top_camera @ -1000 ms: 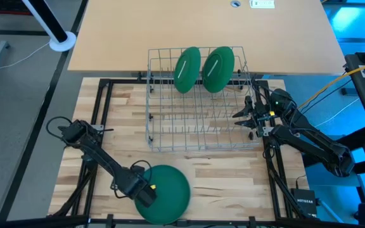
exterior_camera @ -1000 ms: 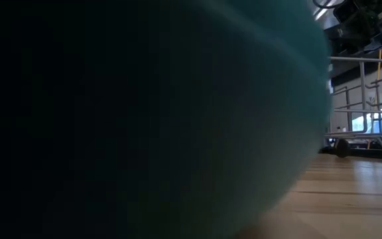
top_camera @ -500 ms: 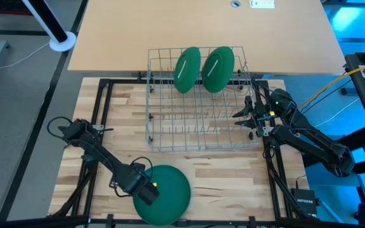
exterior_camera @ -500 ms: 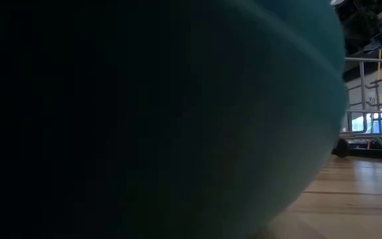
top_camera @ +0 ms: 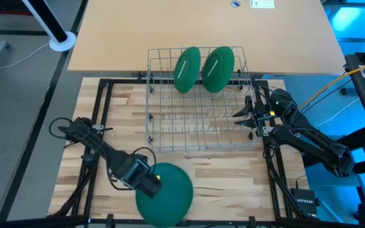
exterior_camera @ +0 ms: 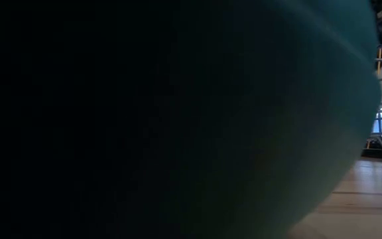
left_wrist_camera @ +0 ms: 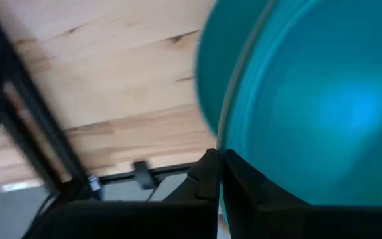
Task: Sort dishes
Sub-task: Put the green plate in the dish rack
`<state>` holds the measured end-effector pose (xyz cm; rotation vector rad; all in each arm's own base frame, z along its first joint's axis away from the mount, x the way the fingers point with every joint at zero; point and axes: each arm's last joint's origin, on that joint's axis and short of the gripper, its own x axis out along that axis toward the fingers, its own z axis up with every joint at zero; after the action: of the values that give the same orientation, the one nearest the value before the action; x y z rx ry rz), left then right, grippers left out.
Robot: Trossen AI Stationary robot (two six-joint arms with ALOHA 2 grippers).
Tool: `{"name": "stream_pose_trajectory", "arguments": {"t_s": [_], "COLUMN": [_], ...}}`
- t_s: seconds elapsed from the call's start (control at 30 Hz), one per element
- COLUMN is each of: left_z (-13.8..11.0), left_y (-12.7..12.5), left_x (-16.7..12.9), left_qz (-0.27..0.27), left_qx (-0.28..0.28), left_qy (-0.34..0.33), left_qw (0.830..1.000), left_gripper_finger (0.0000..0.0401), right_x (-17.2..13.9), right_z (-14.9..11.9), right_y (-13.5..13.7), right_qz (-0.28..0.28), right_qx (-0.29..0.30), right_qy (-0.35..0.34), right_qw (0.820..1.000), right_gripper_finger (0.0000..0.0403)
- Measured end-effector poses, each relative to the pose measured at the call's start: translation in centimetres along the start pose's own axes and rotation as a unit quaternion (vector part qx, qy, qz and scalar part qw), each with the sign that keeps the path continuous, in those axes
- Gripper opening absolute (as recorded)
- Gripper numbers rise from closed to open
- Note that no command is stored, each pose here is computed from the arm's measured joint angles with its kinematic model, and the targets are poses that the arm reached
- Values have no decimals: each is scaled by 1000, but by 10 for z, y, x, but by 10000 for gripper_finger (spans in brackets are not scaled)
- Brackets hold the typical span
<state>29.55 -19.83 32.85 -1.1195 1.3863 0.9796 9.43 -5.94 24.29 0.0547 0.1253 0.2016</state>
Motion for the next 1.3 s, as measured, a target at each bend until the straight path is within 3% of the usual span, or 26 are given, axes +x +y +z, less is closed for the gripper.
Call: {"name": "stream_pose_trajectory", "arguments": {"t_s": [0.2,0.33,0.67,0.9,1.13,1.3], "left_z": [10,17,34,56,79,97], "left_y": [-5,-8,-17,-20,-22,-22], "left_x": [-13,-22,-53,-70,-82,-94], "left_qz": [-28,-46,-128,-159,-178,-200], "left_qx": [6,19,62,61,69,72], "left_qy": [-8,-5,-10,-29,-40,-41], "left_qw": [1000,999,990,985,981,976], "left_gripper_finger": [0,0,0,0,0,0], "right_x": [0,0,-7,-21,-30,-30], "right_z": [2,7,44,85,106,104], "right_y": [-3,-3,8,28,40,42], "right_qz": [-41,-37,52,132,157,190], "right_qx": [52,46,-98,-224,-275,-369], "right_qy": [-4,-25,-108,-148,-158,-161], "right_qw": [998,998,988,954,935,895], "right_gripper_finger": [154,154,154,154,154,154]}}
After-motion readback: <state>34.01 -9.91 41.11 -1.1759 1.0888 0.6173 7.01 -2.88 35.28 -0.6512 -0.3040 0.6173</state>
